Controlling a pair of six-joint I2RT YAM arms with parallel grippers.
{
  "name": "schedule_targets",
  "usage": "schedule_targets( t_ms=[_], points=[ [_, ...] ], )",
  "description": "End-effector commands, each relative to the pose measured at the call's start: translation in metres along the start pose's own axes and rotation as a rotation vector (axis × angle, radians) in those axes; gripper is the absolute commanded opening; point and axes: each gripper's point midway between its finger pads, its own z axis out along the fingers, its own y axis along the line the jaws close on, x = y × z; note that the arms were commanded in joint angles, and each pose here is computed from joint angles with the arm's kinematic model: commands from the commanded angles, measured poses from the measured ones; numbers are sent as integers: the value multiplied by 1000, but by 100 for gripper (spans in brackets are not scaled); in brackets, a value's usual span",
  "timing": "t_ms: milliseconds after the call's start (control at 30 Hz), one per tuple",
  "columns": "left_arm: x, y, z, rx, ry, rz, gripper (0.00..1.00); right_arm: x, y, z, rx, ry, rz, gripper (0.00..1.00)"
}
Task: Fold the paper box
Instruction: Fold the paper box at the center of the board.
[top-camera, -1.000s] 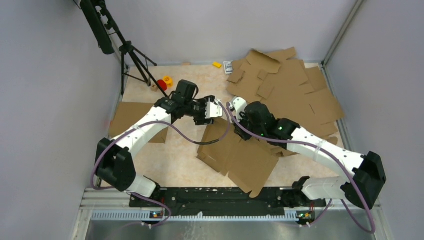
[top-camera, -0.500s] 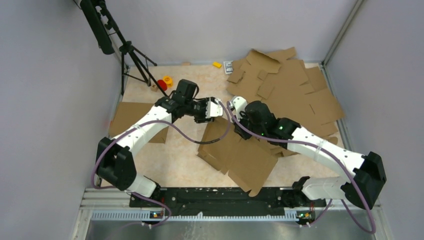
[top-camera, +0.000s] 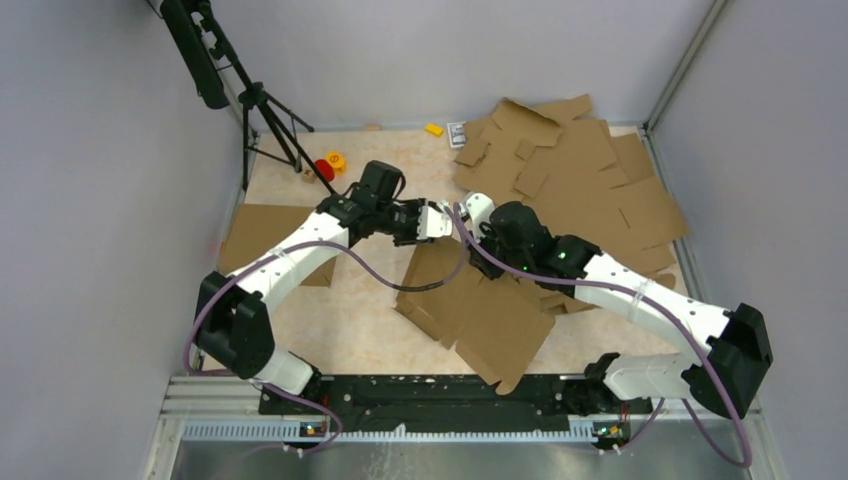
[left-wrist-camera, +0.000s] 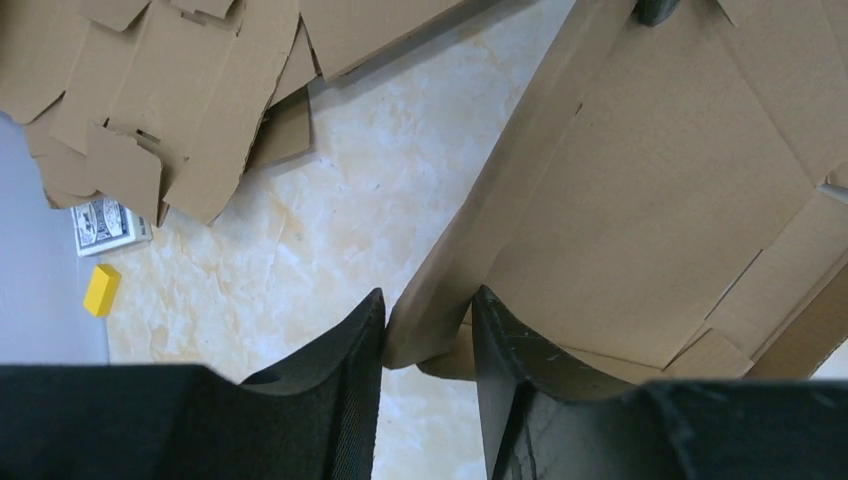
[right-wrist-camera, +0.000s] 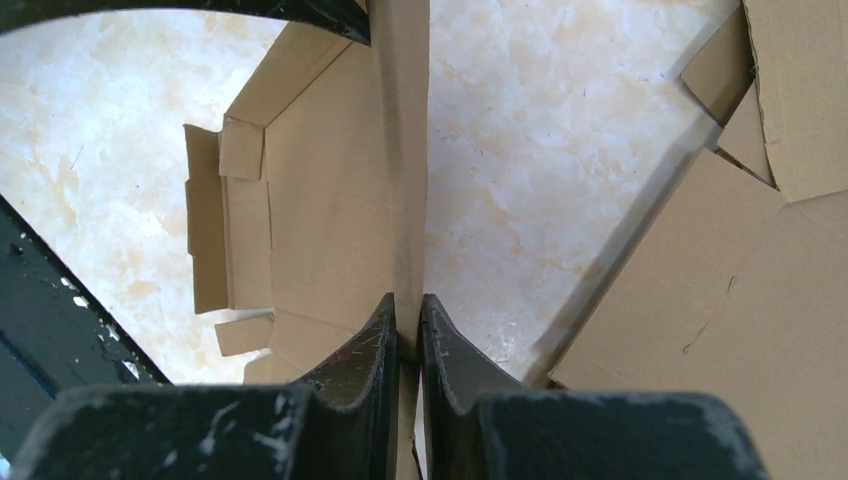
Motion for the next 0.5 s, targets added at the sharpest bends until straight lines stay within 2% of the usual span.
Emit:
schedule_targets(
  t_ms=[0, 100, 133, 267, 467],
  points=[
    [-27, 11, -3, -46, -45, 69, 37, -30, 5, -8, -13, -76, -21, 6],
    [-30, 12, -4, -69, -43, 88, 20, -32, 6, -9, -19, -82, -20, 6],
    [-30, 12, -4, -73, -42, 91, 18, -32, 6, -9, -19, -85, -20, 6],
    [-33, 12, -5, -80, -42, 96, 16, -31, 5, -8, -14, -79, -19, 5],
    [-35, 10, -4, -92, -27, 107, 3, -31, 4, -8, -10, -78, -15, 6]
  ],
)
